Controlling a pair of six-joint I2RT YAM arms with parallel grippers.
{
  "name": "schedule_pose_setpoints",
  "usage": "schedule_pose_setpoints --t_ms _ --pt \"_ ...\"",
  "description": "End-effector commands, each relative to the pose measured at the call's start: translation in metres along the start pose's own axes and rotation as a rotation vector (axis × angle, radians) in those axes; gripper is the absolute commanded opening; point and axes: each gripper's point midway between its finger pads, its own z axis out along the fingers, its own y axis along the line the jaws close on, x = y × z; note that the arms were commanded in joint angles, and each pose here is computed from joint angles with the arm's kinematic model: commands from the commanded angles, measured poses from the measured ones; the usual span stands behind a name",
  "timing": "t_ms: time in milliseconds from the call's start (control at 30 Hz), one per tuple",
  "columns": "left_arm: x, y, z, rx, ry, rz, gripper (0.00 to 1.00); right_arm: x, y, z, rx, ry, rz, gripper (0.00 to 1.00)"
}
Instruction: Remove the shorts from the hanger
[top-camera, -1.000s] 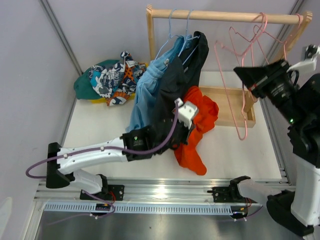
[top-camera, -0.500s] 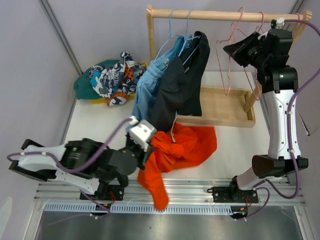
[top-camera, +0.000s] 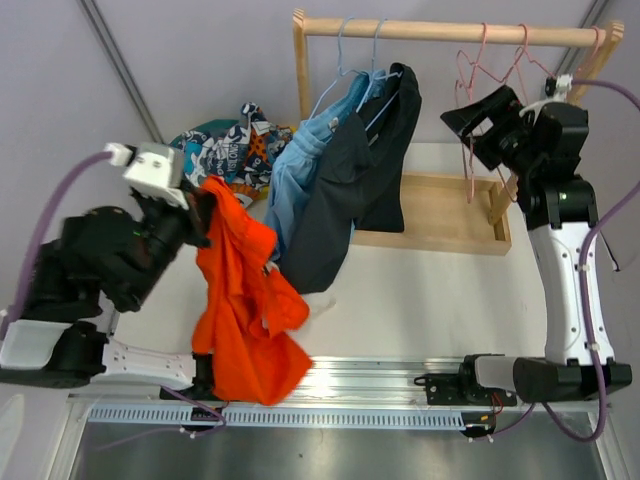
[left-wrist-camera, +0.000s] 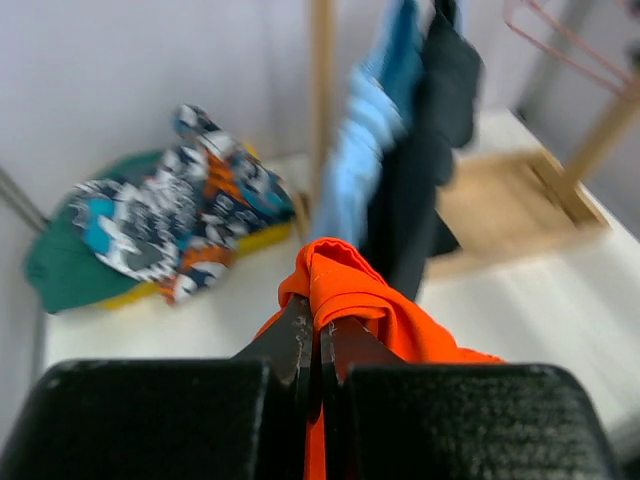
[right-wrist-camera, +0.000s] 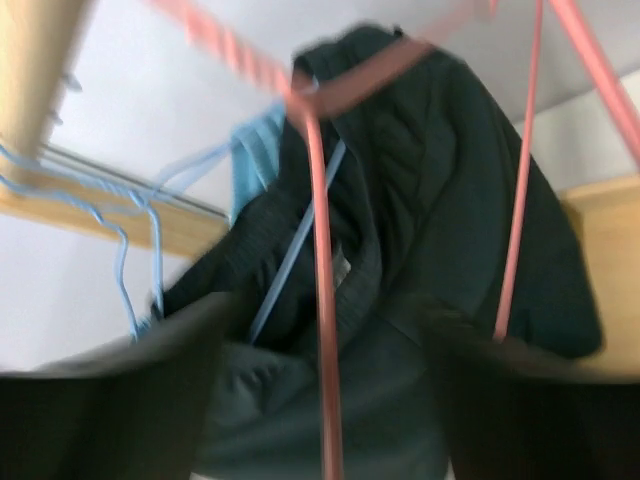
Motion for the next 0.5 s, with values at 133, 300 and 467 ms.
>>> schedule_pose_setpoints --t_ms 133,300,467 --pt "-0.106 0.067 0.022 -0.256 -0.232 0.075 0.00 0.027 -0.018 -0.032 0.015 0.033 -0.065 0.99" --pt "-0.146 0.119 0.043 -0.462 -0.317 0.090 0.00 0.049 -0.035 -0.052 0.027 0.042 -0.088 0.99" --pt "-0.209 0.164 0.063 -0.577 -0.558 0.079 0.00 0.083 -0.049 -0.060 -0.026 0.105 -0.079 0.99"
